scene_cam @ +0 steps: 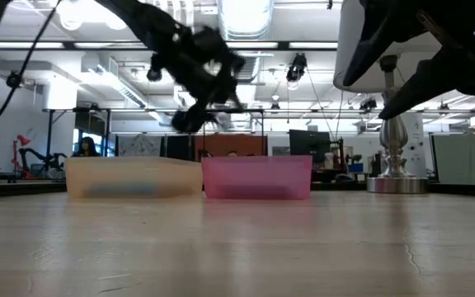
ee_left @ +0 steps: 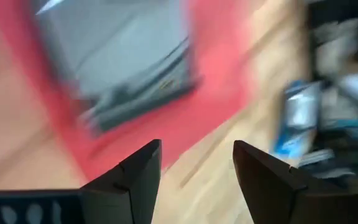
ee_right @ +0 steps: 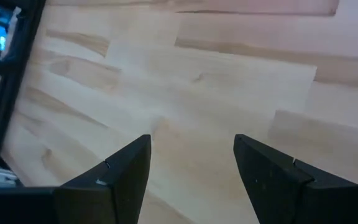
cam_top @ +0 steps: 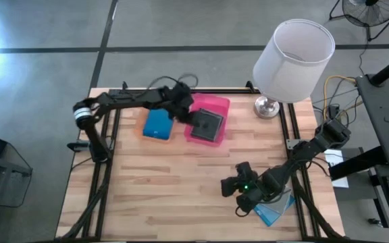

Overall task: Pick & place jewel cases by type
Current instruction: Put the right black CD case into the pink bin

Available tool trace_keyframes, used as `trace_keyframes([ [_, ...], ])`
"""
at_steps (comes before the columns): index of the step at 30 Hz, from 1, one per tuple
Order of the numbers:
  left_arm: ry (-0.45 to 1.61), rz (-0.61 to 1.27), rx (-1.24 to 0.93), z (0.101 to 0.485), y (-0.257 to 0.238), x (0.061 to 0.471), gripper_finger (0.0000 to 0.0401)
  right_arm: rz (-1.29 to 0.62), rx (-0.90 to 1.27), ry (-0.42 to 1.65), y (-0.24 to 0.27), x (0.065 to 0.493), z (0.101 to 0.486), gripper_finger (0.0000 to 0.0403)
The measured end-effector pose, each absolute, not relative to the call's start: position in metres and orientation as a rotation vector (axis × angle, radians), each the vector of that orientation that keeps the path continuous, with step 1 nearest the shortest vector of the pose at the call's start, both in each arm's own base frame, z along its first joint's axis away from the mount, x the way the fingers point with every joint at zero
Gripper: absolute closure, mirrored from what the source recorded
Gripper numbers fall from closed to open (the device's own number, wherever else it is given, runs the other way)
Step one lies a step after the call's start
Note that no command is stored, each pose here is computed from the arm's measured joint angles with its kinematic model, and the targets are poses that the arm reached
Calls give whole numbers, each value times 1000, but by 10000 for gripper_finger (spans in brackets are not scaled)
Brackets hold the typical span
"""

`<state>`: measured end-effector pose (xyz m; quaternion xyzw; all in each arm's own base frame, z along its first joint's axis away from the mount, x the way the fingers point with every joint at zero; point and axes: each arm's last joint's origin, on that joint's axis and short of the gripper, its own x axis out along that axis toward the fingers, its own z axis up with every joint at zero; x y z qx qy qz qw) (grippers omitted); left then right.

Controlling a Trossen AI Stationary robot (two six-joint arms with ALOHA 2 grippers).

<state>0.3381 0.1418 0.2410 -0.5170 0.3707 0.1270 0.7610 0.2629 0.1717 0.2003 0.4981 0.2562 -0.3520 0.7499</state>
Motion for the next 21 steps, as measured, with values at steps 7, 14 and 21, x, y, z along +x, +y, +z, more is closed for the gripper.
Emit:
trace_keyframes([
  [7, 319, -113, -872, 339, 99, 342, 218, -744, 855, 794, 168, 253, 208, 177],
  [14, 487, -88, -693, 342, 1, 331, 220, -736, 764, 1360, 173, 237, 228, 177],
  [21, 602, -75, -716, 314, -53, 331, 220, -765, 864, 1706, 203, 198, 218, 177],
])
